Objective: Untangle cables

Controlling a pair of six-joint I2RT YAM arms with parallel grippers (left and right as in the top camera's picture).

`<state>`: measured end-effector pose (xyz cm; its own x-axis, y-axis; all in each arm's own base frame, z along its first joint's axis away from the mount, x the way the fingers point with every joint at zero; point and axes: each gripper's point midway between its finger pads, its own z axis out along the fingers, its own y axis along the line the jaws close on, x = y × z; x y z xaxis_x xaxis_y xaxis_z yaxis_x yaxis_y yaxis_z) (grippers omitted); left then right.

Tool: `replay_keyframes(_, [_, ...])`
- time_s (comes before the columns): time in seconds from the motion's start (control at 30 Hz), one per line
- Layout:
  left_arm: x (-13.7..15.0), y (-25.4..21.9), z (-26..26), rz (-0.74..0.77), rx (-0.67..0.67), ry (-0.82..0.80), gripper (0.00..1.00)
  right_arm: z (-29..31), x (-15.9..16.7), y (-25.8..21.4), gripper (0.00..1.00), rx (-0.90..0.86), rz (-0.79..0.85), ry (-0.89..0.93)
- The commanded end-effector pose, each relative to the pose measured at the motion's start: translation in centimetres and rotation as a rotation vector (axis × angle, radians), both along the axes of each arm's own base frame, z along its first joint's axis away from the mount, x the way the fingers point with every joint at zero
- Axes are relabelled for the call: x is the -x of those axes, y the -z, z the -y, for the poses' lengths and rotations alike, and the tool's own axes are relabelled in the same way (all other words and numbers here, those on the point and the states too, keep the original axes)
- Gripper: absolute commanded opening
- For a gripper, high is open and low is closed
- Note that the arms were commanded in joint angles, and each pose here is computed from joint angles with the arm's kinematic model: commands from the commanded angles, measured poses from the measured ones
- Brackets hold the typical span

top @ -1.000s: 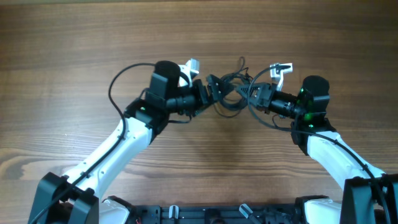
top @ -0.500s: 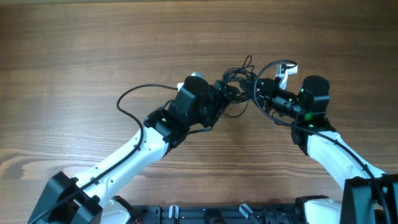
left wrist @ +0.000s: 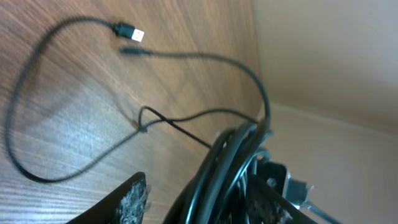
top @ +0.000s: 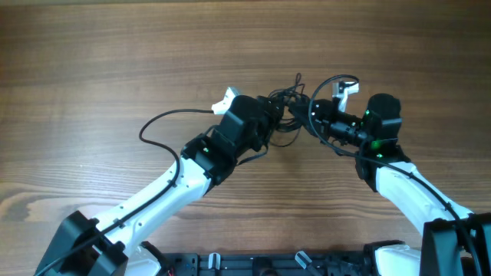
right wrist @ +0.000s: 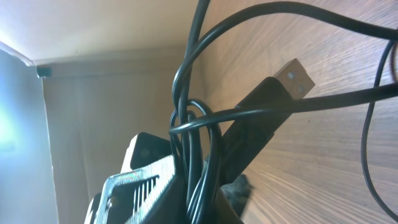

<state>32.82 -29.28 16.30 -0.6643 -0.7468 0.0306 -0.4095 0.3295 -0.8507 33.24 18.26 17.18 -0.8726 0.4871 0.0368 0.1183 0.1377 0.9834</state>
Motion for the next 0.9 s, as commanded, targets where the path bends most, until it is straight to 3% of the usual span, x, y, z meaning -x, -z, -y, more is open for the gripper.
replay_keyframes(0.0, [0.2, 1.1, 0.8, -0.014, -0.023, 0.003, 0.43, -0.1, -0.4, -0.3, 0.04, -0.001, 0.004, 0.026])
replay_keyframes(0.03, [0.3, 1.3, 0.9, -0.017, -0.027, 0.007, 0.32, -0.1, -0.4, -0.3, 0.04, 0.000, 0.005, 0.026])
replay_keyframes(0.07, [0.3, 1.4, 0.9, -0.017, -0.032, 0.009, 0.07, -0.1, -0.4, -0.2, 0.04, 0.001, 0.006, 0.026])
replay_keyframes(0.1, [0.3, 1.5, 0.9, -0.016, -0.035, 0.010, 0.04, -0.1, -0.4, -0.2, 0.09, 0.003, 0.008, 0.025])
replay_keyframes(0.17, [0.0, 1.6, 0.5, -0.020, -0.041, 0.001, 0.04, 0.0, -0.4, -0.2, 0.35, 0.030, 0.057, 0.016])
replay_keyframes(0.23, [-0.2, 1.4, 0.2, -0.002, -0.052, 0.040, 0.04, 0.1, -0.3, 0.0, 0.75, 0.093, 0.150, -0.010])
replay_keyframes(0.3, [-0.5, 1.2, -0.2, 0.048, -0.088, 0.123, 0.04, 0.5, 0.1, 0.9, 0.96, 0.141, 0.184, -0.039])
replay_keyframes(0.33, [-0.6, 1.0, -0.3, 0.081, -0.111, 0.171, 0.04, 0.8, 0.2, 1.3, 1.00, 0.158, 0.191, -0.049])
replay_keyframes(0.43, [0.4, 0.2, 0.1, 0.286, -0.198, 0.496, 0.04, 2.1, 0.6, 1.2, 1.00, 0.198, 0.312, -0.106])
replay_keyframes(0.6, [4.5, -2.8, 0.3, 0.524, -0.010, 0.930, 0.04, 4.2, 1.5, 0.1, 1.00, 0.225, 0.534, -0.183])
replay_keyframes(0.7, [5.6, -4.1, -0.5, 0.610, 0.064, 1.022, 0.04, 5.1, 1.6, -0.3, 1.00, 0.235, 0.598, -0.192])
replay_keyframes(0.87, [6.0, -4.2, -0.4, 0.641, 0.068, 1.050, 0.04, 4.7, 1.9, -0.5, 1.00, 0.248, 0.663, -0.221])
